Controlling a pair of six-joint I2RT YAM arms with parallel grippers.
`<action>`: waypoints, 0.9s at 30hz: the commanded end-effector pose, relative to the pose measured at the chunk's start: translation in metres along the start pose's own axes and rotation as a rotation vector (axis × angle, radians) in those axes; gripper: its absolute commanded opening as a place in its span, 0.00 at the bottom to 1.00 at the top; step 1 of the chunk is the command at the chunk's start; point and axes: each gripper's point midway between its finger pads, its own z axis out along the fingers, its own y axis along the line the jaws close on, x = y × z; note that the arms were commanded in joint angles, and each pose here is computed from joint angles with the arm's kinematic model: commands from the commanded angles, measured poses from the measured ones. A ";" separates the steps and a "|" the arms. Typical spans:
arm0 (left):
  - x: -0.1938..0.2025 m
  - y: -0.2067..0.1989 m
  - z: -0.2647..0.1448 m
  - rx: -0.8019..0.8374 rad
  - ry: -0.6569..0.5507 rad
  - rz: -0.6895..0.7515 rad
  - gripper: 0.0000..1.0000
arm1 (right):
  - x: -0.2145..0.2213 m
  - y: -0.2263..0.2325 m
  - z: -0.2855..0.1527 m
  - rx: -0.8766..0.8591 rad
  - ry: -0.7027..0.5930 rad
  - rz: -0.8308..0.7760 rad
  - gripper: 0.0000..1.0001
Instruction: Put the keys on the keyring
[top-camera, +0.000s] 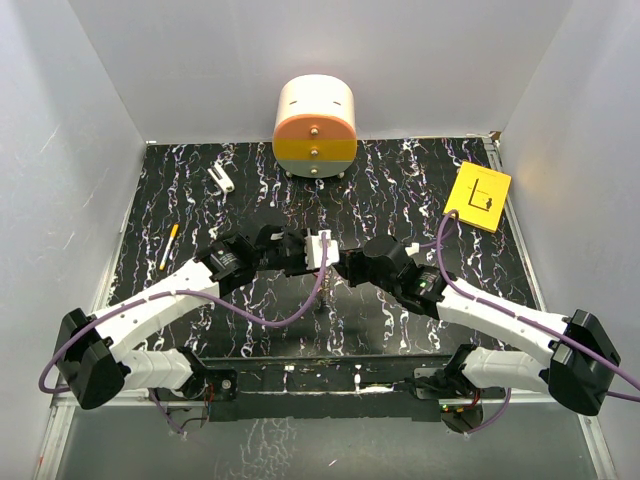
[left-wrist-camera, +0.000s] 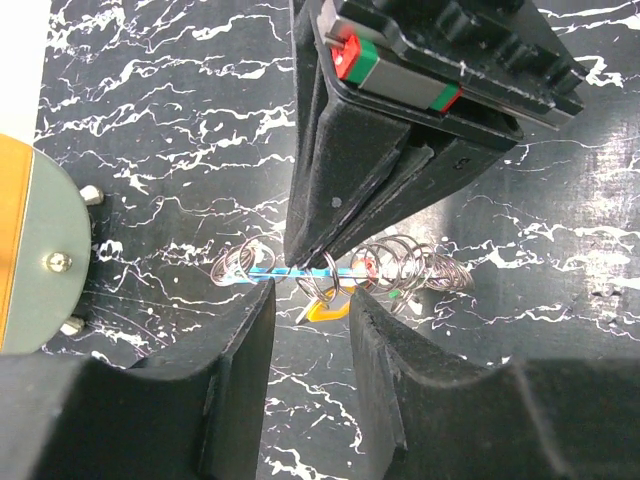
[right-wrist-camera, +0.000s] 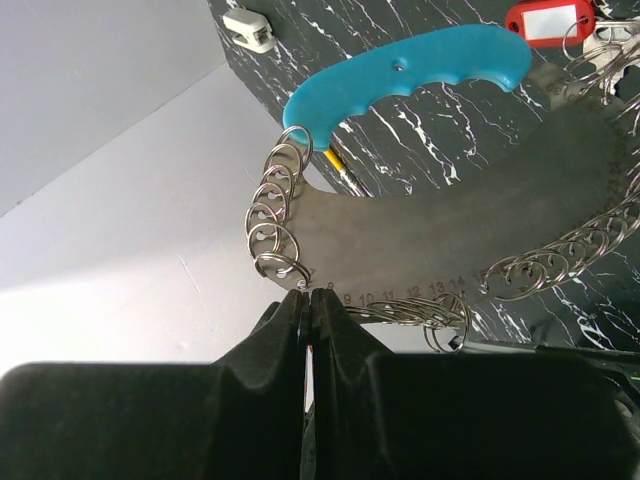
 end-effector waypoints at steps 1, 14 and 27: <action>-0.015 0.007 0.001 -0.022 -0.043 0.011 0.33 | 0.021 0.061 -0.016 -0.117 0.108 0.426 0.08; -0.007 -0.001 0.004 -0.002 -0.022 -0.002 0.31 | 0.023 0.061 -0.015 -0.118 0.119 0.426 0.08; 0.002 0.005 0.004 -0.040 0.021 0.011 0.20 | 0.024 0.062 -0.016 -0.123 0.122 0.425 0.08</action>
